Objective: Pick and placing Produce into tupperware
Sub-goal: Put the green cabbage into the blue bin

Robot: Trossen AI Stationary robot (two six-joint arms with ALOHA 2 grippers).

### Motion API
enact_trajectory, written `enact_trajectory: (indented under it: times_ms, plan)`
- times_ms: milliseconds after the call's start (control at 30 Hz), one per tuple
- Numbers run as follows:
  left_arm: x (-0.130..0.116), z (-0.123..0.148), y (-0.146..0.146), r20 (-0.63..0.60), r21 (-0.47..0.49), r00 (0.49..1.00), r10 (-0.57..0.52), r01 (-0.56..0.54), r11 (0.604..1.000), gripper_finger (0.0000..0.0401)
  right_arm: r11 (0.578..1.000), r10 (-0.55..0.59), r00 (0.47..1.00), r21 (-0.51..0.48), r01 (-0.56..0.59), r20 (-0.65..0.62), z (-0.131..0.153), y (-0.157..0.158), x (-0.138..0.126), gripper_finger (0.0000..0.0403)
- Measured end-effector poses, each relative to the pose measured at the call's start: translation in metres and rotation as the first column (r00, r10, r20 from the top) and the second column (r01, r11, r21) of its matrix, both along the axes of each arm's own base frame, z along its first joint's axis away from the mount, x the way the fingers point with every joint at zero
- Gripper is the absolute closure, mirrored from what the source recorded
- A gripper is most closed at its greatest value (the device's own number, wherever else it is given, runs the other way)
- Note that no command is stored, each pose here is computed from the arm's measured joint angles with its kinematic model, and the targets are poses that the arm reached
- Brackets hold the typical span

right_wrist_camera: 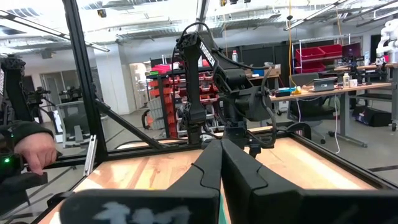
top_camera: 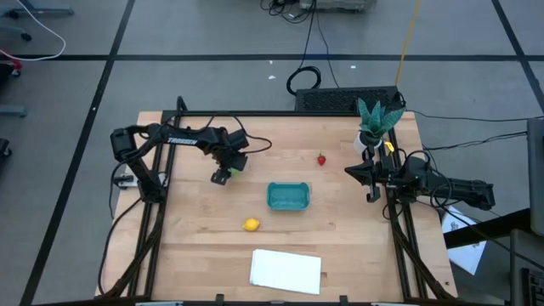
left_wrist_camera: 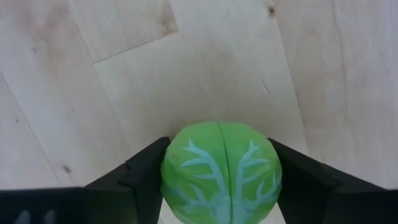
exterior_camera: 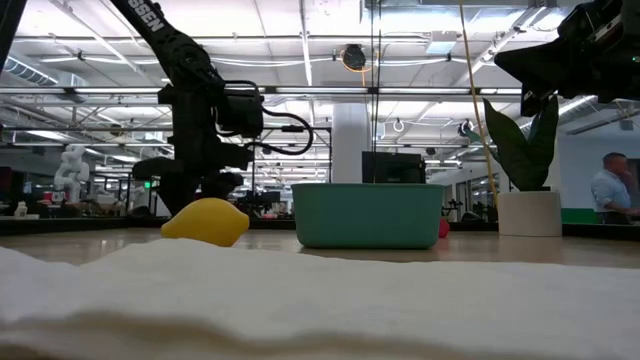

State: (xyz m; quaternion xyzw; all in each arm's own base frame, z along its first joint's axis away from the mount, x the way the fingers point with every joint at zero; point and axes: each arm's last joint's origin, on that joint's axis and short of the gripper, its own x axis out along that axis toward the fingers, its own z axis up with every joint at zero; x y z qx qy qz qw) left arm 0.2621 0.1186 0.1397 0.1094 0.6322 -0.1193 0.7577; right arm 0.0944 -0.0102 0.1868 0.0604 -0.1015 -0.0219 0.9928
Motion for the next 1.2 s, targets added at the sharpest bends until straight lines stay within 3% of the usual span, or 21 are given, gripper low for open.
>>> enact_trajectory:
  times_ms: [167, 433, 600, 1200]
  plan:
    - [-0.002, 0.003, 0.0, -0.012, 0.013, 1.0, 0.008, -0.008, 1.0, 0.0142, 1.0, 0.0, 1.0, 0.0, 0.0, 0.0, 0.0, 0.0, 0.0, 0.0403]
    - [0.002, 0.02, 0.003, -0.042, 0.057, 0.998, 0.045, -0.042, 0.997, 0.0174, 1.0, 0.0, 1.0, 0.0, 0.0, 0.0, 0.0, 0.0, 0.0, 0.0403]
    - [0.007, 0.031, 0.006, -0.024, 0.063, 0.998, 0.057, -0.056, 0.996, 0.0166, 1.0, 0.0, 1.0, 0.0, 0.0, 0.001, 0.0, 0.0, 0.0, 0.0403]
    - [0.029, 0.089, 0.016, 0.055, 0.076, 0.997, 0.061, -0.065, 0.995, 0.0161, 1.0, 0.001, 1.0, 0.002, -0.001, 0.002, 0.0, 0.0, 0.0, 0.0403]
